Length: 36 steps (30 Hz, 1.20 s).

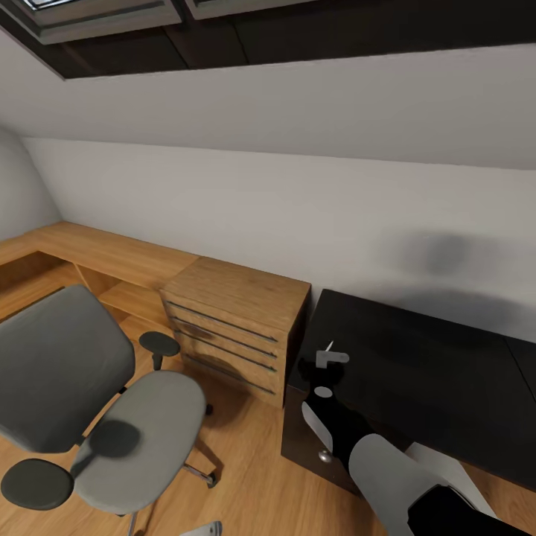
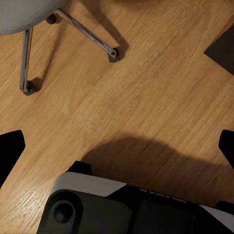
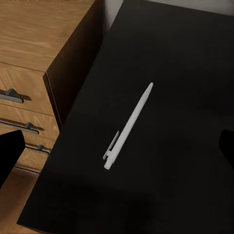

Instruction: In the bedroom, organize the workspace by keeping the computer under the desk, ensuring the monitor is on the desk, placing the keyboard on the desk next to the monitor, placing the mouse on the desk next to the keyboard, moving the folder from the swivel chair onto the desk next to the mouse, stacking the notebook on top of the folder with the pen on top of the notebook, and positioning the swivel chair next to the desk.

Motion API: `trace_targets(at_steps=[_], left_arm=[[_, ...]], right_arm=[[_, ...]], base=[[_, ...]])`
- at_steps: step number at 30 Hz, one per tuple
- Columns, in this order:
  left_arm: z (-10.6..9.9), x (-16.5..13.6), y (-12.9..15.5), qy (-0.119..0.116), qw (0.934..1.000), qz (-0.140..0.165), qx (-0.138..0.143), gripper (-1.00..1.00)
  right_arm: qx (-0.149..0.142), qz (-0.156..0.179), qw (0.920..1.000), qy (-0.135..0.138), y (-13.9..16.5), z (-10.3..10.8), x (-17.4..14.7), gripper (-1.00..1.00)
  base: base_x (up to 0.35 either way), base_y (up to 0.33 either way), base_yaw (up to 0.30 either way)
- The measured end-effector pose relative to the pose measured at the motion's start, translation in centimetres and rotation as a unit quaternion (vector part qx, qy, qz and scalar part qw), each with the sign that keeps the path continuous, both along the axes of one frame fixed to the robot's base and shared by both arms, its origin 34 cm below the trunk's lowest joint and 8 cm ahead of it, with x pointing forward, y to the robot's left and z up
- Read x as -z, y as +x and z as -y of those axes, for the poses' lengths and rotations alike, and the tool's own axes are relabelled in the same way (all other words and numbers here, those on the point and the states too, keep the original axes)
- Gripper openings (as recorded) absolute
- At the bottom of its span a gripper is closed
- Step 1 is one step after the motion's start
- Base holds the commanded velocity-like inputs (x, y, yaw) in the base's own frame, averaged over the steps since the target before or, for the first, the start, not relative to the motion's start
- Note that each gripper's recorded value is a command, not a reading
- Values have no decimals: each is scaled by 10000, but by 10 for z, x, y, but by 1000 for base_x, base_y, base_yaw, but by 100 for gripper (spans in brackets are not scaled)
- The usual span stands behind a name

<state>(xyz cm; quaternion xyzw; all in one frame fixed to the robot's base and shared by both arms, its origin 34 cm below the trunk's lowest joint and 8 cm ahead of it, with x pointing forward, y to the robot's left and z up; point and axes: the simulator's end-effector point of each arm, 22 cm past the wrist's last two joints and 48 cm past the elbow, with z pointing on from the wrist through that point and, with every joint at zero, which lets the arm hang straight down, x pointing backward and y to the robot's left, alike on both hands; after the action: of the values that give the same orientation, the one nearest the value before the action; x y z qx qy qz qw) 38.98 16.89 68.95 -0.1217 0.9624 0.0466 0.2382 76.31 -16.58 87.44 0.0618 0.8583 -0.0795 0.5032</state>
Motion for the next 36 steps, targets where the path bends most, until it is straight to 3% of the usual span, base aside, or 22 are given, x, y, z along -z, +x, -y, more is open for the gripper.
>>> trace_targets(at_steps=[30, 36], left_arm=[[0, 0, 0, 6, 10000, 9, 18, 100], [3, -24, 33, -170, 9990, 412, -45, 100]], right_arm=[[9, -13, 10000, 17, 0, -1, 0, 100], [16, -15, 10000, 25, 0, 0, 1, 100]], base=[[1, 0, 0], [0, 0, 0]])
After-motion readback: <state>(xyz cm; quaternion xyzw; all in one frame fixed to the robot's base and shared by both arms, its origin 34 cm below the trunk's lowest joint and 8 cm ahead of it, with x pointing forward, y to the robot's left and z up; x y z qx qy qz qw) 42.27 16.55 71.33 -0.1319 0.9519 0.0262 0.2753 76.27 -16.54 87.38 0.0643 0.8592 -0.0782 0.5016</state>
